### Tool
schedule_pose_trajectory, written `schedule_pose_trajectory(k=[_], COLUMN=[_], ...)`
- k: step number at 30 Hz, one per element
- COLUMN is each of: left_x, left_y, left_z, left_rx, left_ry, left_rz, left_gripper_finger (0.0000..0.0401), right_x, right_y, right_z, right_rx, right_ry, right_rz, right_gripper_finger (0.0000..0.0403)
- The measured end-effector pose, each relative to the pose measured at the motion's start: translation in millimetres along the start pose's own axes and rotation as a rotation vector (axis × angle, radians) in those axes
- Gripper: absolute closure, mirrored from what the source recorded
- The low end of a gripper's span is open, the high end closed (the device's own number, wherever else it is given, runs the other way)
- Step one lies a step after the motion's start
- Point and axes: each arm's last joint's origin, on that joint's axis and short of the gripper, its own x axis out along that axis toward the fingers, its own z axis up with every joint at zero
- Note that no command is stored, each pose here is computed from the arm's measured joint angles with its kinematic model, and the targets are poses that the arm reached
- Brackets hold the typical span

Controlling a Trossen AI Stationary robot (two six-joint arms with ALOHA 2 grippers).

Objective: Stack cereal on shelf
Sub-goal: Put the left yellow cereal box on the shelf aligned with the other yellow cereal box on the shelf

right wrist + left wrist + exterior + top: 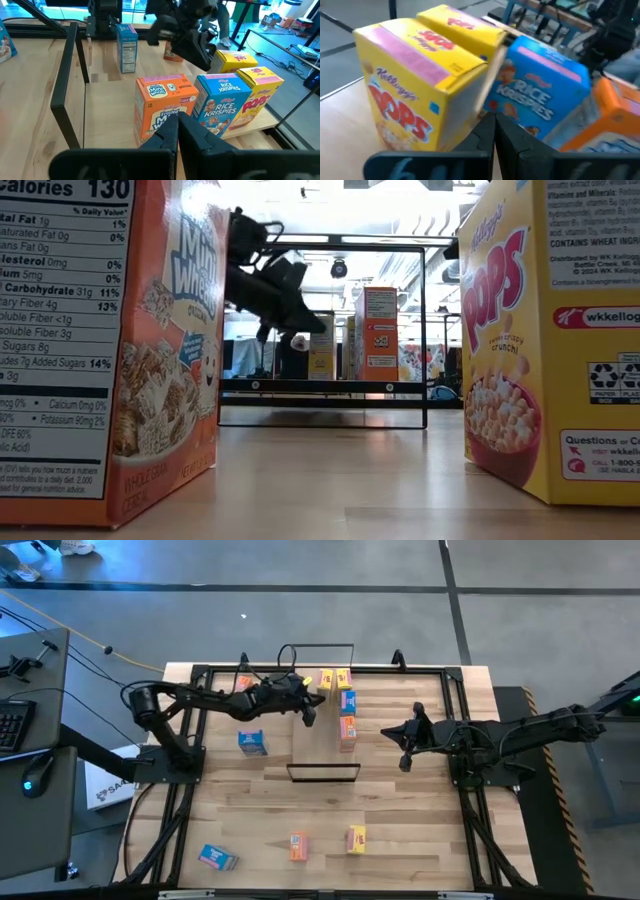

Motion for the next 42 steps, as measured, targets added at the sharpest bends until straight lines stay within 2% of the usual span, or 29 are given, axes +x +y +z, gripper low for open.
schedule_pose_trajectory(k=[3, 8, 13, 16, 24, 34, 42], left_x=[-7, -10, -14, -15, 3, 31, 30], left_y=[-4, -3, 10, 19, 35, 36, 35], left_z=[2, -1, -16, -16, -18, -16, -13], left_rx=[0.041, 0.046, 0.043, 0.009, -0.027, -0.002, -0.002], left_ry=[0.033, 0.062, 0.065, 0.042, -0.006, 0.011, 0.022], left_rz=[0.056, 0.12, 0.265, 0.304, 0.236, 0.193, 0.172], left_gripper_finger=[0.0401, 0.0401, 0.0401, 0.0401, 0.0401, 0.0401, 0.0401], right_x=[0, 0, 0, 0, 0, 0, 0], right_y=[0, 0, 0, 0, 0, 0, 0], right_z=[0, 0, 0, 0, 0, 0, 0], right_rx=[0.0, 0.0, 0.0, 0.0, -0.001, 0.0, 0.0], right_ry=[0.0, 0.0, 0.001, 0.001, 0.001, 0.001, 0.001], right_rz=[0.0, 0.0, 0.0, 0.0, 0.0, 0.0, 0.0], right_gripper_finger=[0.0403, 0.0403, 0.0403, 0.0403, 0.0403, 0.0403, 0.0403])
